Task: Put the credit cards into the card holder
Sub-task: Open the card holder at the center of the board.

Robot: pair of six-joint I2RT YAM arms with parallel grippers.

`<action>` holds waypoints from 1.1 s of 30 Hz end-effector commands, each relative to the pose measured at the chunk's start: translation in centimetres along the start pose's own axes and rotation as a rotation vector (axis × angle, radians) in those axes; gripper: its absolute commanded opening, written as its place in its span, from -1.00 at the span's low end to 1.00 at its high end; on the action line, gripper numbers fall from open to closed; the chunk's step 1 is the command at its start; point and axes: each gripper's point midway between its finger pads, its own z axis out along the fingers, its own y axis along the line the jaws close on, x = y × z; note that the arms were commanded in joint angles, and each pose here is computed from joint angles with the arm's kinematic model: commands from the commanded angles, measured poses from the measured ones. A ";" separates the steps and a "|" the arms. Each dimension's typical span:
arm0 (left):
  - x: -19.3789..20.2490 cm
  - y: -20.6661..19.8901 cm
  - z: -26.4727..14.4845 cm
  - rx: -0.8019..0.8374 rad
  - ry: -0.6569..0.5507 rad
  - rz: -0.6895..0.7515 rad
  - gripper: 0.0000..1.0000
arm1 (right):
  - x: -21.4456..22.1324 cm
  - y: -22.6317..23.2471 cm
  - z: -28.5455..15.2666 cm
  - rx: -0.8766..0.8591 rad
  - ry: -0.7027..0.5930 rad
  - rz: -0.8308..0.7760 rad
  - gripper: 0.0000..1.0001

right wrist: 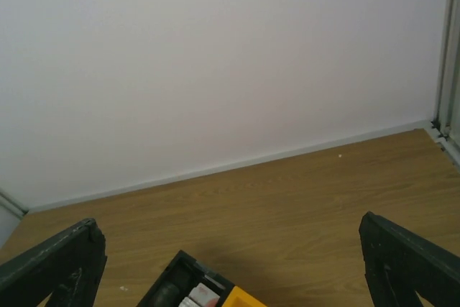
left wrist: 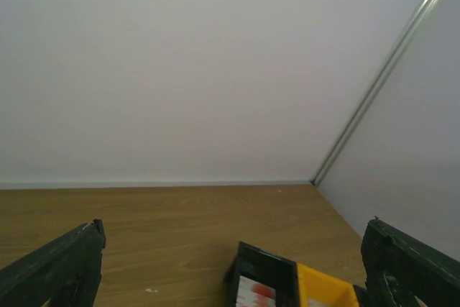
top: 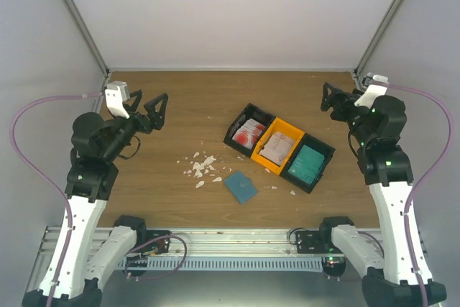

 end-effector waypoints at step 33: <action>33.4 -5.8 0.3 0.221 0.886 -0.535 0.66 | 31.3 8.5 -4.3 -0.364 0.790 0.060 0.51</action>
